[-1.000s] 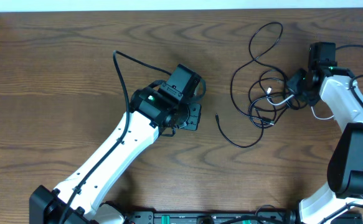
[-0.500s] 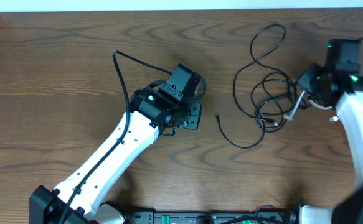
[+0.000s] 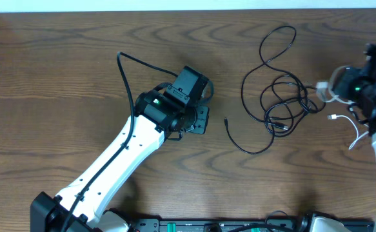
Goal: Untangle cables
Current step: 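Release the white cable and bring the right gripper back, then move both grippers into the black cable pile and grasp cables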
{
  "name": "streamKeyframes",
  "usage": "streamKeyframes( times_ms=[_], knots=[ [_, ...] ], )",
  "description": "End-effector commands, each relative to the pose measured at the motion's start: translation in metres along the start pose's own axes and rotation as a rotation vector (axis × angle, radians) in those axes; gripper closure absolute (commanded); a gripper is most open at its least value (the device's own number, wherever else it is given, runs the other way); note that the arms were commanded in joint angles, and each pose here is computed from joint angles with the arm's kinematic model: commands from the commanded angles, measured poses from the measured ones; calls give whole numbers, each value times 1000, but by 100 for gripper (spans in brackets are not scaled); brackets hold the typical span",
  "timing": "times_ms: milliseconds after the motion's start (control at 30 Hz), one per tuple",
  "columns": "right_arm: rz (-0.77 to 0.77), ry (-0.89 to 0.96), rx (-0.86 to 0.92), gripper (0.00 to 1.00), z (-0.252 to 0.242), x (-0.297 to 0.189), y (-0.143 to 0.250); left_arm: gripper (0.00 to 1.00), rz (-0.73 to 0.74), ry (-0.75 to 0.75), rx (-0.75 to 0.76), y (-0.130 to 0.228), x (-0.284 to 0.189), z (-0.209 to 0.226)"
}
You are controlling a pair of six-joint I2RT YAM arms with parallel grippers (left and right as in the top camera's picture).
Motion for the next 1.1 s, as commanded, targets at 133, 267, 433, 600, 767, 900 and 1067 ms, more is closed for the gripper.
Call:
streamKeyframes(
  times_ms=[133,267,433,600,767,900,1067],
  knots=[
    [-124,189,187,99,-85,-5,-23,67,13,-15,1,3,4,3],
    [-137,262,369,79,-128,-8,-18,67,13,-15,1,3,4,3],
    [-61,229,397,3,-135,2,-4,66,2,-9,2,0,5,1],
    [44,49,318,9,-106,26,6,53,-13,0,4,-3,5,0],
    [169,-156,224,17,-61,56,21,44,-20,4,4,-4,8,-1],
    [277,-223,159,9,-25,88,38,41,2,-8,1,-4,17,0],
    [419,-277,84,10,15,129,69,41,48,-34,-4,0,31,4]
  ],
)
Point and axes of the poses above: each gripper's point midway between its finger pads, its own x axis out along the fingers, its own z axis along the line the jaws close on, y = z × x, the point moved 5 cm from there along -x, back along the fingers, and after that the axes turned 8 degrees about -x, right-handed, at the moved point
